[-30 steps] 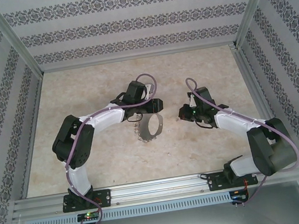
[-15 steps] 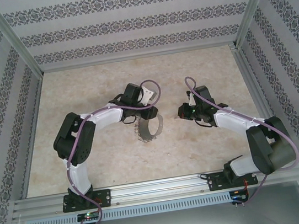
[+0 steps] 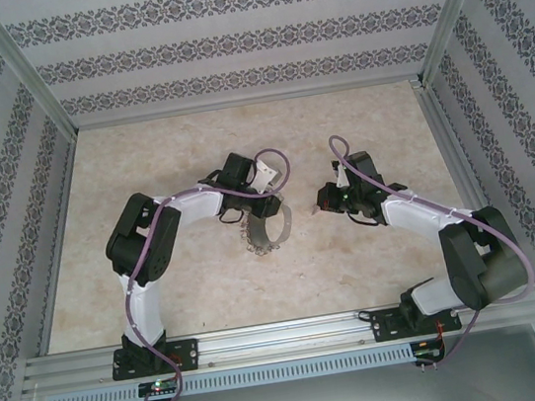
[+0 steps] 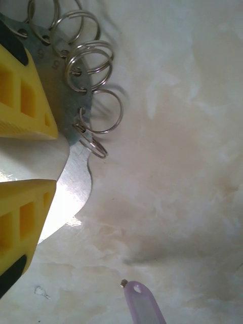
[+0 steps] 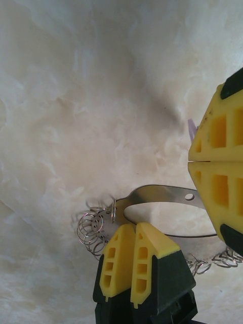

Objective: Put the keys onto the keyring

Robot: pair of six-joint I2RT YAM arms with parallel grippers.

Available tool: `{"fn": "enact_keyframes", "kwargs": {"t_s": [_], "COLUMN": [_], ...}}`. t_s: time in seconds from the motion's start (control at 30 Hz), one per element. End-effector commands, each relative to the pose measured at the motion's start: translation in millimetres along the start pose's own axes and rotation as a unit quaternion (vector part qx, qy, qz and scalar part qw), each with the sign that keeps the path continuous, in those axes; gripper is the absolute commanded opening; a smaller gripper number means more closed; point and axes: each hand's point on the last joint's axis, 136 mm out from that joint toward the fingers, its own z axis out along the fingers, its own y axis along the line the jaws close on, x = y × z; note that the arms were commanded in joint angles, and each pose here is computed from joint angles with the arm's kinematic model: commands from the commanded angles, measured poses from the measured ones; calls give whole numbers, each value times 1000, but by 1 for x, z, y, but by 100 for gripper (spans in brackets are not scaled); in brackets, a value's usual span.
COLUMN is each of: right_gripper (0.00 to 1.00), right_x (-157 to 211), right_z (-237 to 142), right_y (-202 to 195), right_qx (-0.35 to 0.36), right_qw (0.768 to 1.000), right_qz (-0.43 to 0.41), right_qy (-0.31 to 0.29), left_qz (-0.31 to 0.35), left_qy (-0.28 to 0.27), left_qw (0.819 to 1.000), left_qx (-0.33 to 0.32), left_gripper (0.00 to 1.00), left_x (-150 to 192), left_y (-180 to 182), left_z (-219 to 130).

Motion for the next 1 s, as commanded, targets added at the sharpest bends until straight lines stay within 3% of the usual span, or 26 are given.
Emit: {"fn": "enact_keyframes", "kwargs": {"t_s": [0.0,0.47,0.97], "right_gripper": [0,0,0], "right_x": [-13,-13,-16], "right_z": [-2,-1,-3], "right_y": [9,8,9], "right_qx": [-15,-14,-16], "right_qw": [1000,1000,1000], "right_qz": [-11,-10,-9], "right_qy": [-14,-13,-18], "left_qz": [20,25,21], "left_qy": [-20,-17,-51], "left_qw": [1000,1000,998], "left_qx": [4,3,-17], "left_gripper": [28,27,41], "left_x": [-15,-18,-34], "left_y": [4,9,24], "left_z": [3,14,-10]}}
